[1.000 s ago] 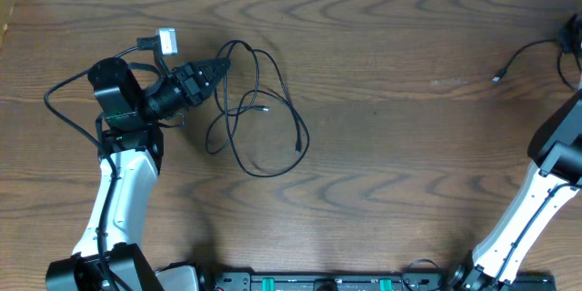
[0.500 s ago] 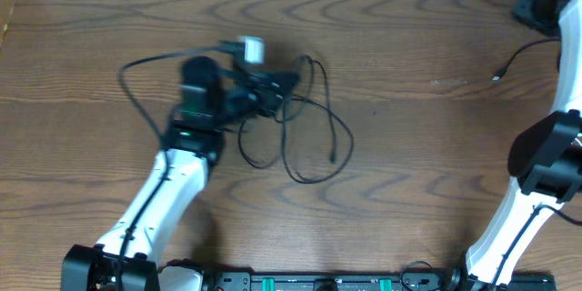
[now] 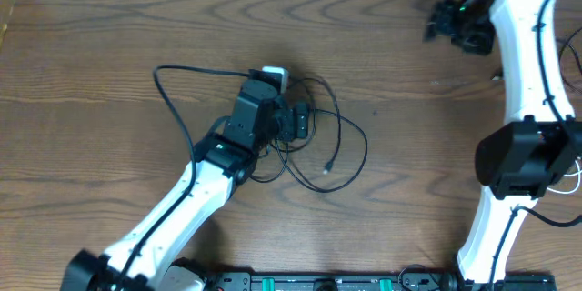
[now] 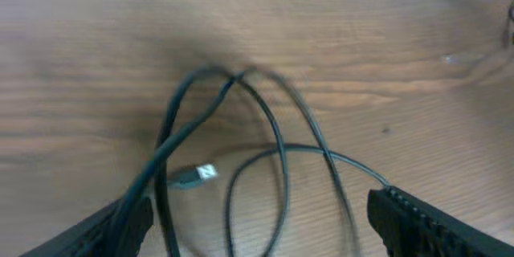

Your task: Untangle cables

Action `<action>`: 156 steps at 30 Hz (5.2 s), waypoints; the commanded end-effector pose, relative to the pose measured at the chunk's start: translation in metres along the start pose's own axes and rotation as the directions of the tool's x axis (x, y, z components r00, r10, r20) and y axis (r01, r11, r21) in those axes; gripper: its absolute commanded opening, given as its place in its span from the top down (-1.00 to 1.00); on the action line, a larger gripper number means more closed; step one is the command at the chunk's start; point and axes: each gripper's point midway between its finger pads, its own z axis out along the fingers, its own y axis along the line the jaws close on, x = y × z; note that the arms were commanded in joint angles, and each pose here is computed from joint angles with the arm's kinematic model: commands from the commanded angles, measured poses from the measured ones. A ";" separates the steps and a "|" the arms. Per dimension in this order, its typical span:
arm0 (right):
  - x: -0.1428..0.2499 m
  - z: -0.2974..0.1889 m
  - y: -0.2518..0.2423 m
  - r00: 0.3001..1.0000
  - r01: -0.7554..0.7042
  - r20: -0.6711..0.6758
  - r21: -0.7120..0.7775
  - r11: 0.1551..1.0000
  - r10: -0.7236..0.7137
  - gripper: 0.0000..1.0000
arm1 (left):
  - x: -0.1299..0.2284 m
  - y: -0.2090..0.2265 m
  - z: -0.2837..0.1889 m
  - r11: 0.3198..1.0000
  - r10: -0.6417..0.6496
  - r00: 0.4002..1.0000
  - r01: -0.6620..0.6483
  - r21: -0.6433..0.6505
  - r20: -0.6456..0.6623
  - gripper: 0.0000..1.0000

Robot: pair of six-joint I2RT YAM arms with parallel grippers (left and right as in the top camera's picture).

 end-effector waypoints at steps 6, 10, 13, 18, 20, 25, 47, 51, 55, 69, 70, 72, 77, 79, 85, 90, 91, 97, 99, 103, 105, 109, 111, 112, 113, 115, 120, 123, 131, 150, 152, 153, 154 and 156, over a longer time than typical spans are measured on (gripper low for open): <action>0.052 0.017 0.092 0.963 0.240 -0.076 -0.196 0.951 -0.258 -0.99 | -0.056 0.057 -0.106 0.961 0.002 0.959 0.076 -0.265 0.283 -0.83; 0.087 0.050 0.126 0.917 0.345 -0.113 -0.255 0.903 -0.382 -0.99 | -0.054 0.059 -0.139 0.962 -0.003 0.948 0.089 -0.258 0.319 -0.84; 0.121 0.074 0.147 0.875 0.407 -0.148 -0.293 0.865 -0.461 -0.98 | -0.046 0.065 -0.152 0.954 0.000 0.950 0.094 -0.285 0.311 -0.84; 0.175 0.102 0.183 0.806 0.498 -0.157 -0.342 0.797 -0.571 -0.99 | -0.034 0.101 -0.177 0.857 -0.138 0.905 0.313 -0.410 0.403 -0.85; 0.190 0.105 0.199 0.781 0.537 -0.137 -0.352 0.767 -0.610 -0.98 | -0.031 0.108 -0.183 0.828 -0.174 0.884 0.370 -0.421 0.433 -0.85; 0.194 0.113 0.216 0.772 0.621 -0.043 -0.167 0.766 -0.635 -0.98 | -0.027 0.108 -0.183 0.818 -0.225 0.870 0.414 -0.399 0.439 -0.86; 0.215 0.159 0.213 0.586 0.806 0.032 -0.125 0.579 -0.810 -0.99 | 0.028 0.116 -0.194 0.795 -0.274 0.924 0.373 -0.479 0.265 -0.86; 0.212 0.173 0.201 0.572 0.817 0.037 -0.114 0.565 -0.820 -0.86 | 0.031 0.117 -0.195 0.792 -0.274 0.928 0.367 -0.487 0.253 -0.85; 0.216 0.188 0.183 0.582 0.812 0.002 -0.070 0.580 -0.813 0.14 | 0.031 0.117 -0.195 0.793 -0.274 0.928 0.367 -0.487 0.255 -0.86; 0.120 0.192 0.120 0.726 0.669 0.070 0.160 0.726 -0.684 0.98 | 0.038 0.119 -0.195 0.787 -0.273 0.935 0.352 -0.506 0.227 -0.85; 0.107 0.192 0.112 0.736 0.655 0.084 0.167 0.737 -0.672 0.98 | 0.039 0.119 -0.195 0.786 -0.273 0.935 0.352 -0.508 0.225 -0.85; 0.083 0.191 0.097 0.754 0.624 0.117 0.181 0.761 -0.646 0.98 | 0.039 0.119 -0.195 0.786 -0.273 0.936 0.349 -0.510 0.222 -0.85; 0.016 0.183 0.050 0.806 0.498 0.243 0.216 0.840 -0.540 0.98 | 0.039 0.119 -0.196 0.786 -0.273 0.936 0.350 -0.510 0.222 -0.85; -0.011 0.177 0.030 0.815 0.438 0.307 0.228 0.870 -0.491 0.98 | 0.039 0.119 -0.196 0.786 -0.273 0.936 0.350 -0.510 0.222 -0.85; -0.082 0.146 -0.020 0.804 0.304 0.474 0.192 0.933 -0.359 0.98 | 0.039 0.119 -0.196 0.786 -0.273 0.936 0.351 -0.509 0.223 -0.85; -0.123 0.128 -0.053 0.780 0.255 0.532 0.209 0.944 -0.329 0.98 | 0.039 0.119 -0.196 0.786 -0.273 0.936 0.351 -0.510 0.223 -0.85; -0.130 0.126 -0.057 0.776 0.246 0.541 0.213 0.946 -0.324 0.98 | 0.039 0.119 -0.195 0.786 -0.273 0.936 0.350 -0.510 0.223 -0.85; -0.157 0.131 -0.048 0.763 0.267 0.566 0.164 0.950 -0.313 0.98 | 0.039 0.119 -0.196 0.786 -0.273 0.936 0.350 -0.510 0.223 -0.86; -0.159 0.139 -0.033 0.765 0.292 0.564 0.127 0.948 -0.311 0.98 | 0.039 0.119 -0.196 0.786 -0.273 0.936 0.350 -0.510 0.223 -0.85; -0.155 0.147 -0.001 0.747 0.352 0.567 0.105 0.930 -0.347 0.98 | 0.039 0.119 -0.196 0.786 -0.273 0.936 0.350 -0.510 0.223 -0.85; -0.149 0.150 0.011 0.738 0.385 0.557 0.118 0.915 -0.382 0.98 | 0.039 0.119 -0.195 0.786 -0.273 0.936 0.350 -0.510 0.223 -0.86; -0.151 0.149 0.006 0.739 0.348 0.550 0.185 0.919 -0.390 0.98 | 0.040 0.119 -0.196 0.785 -0.273 0.936 0.350 -0.511 0.221 -0.85; -0.154 0.148 -0.009 0.753 0.296 0.547 0.215 0.931 -0.366 0.96 | 0.040 0.120 -0.196 0.785 -0.273 0.937 0.348 -0.513 0.218 -0.85; -0.155 0.147 -0.016 0.760 0.277 0.543 0.224 0.935 -0.355 0.81 | 0.040 0.120 -0.196 0.785 -0.273 0.937 0.348 -0.513 0.219 -0.85; -0.154 0.148 -0.023 0.769 0.268 0.535 0.228 0.936 -0.351 0.67 | 0.040 0.120 -0.196 0.785 -0.273 0.937 0.348 -0.512 0.219 -0.85; -0.151 0.151 -0.038 0.793 0.250 0.508 0.231 0.940 -0.336 0.71 | 0.040 0.120 -0.196 0.785 -0.273 0.937 0.348 -0.513 0.219 -0.85; -0.139 0.155 -0.071 0.853 0.202 0.440 0.218 0.955 -0.281 -0.22 | 0.040 0.120 -0.196 0.785 -0.272 0.937 0.348 -0.512 0.219 -0.85; -0.136 0.138 -0.073 0.857 0.205 0.431 0.216 0.955 -0.282 -0.99 | 0.040 0.119 -0.196 0.785 -0.272 0.937 0.348 -0.512 0.219 -0.85; -0.134 0.058 -0.036 0.799 0.287 0.506 0.155 0.945 -0.325 -0.99 | 0.040 0.120 -0.196 0.785 -0.273 0.937 0.349 -0.512 0.219 -0.85; -0.087 0.174 -0.046 0.955 0.102 0.273 0.051 0.993 -0.112 -0.40 | 0.040 0.120 -0.196 0.785 -0.273 0.937 0.348 -0.513 0.219 -0.86; -0.079 0.176 -0.046 0.963 0.101 0.245 0.054 0.993 -0.111 0.17 | 0.040 0.120 -0.196 0.785 -0.272 0.937 0.348 -0.512 0.219 -0.85; -0.076 0.177 -0.048 0.966 0.099 0.233 0.061 0.993 -0.111 0.45 | 0.040 0.120 -0.196 0.785 -0.273 0.937 0.348 -0.513 0.219 -0.86; -0.074 0.177 -0.049 0.969 0.093 0.223 0.068 0.993 -0.106 0.61 | 0.040 0.120 -0.196 0.785 -0.272 0.937 0.348 -0.512 0.219 -0.86; -0.065 0.179 -0.053 0.976 0.091 0.190 0.089 0.992 -0.106 0.86 | 0.040 0.120 -0.196 0.785 -0.273 0.937 0.348 -0.512 0.219 -0.85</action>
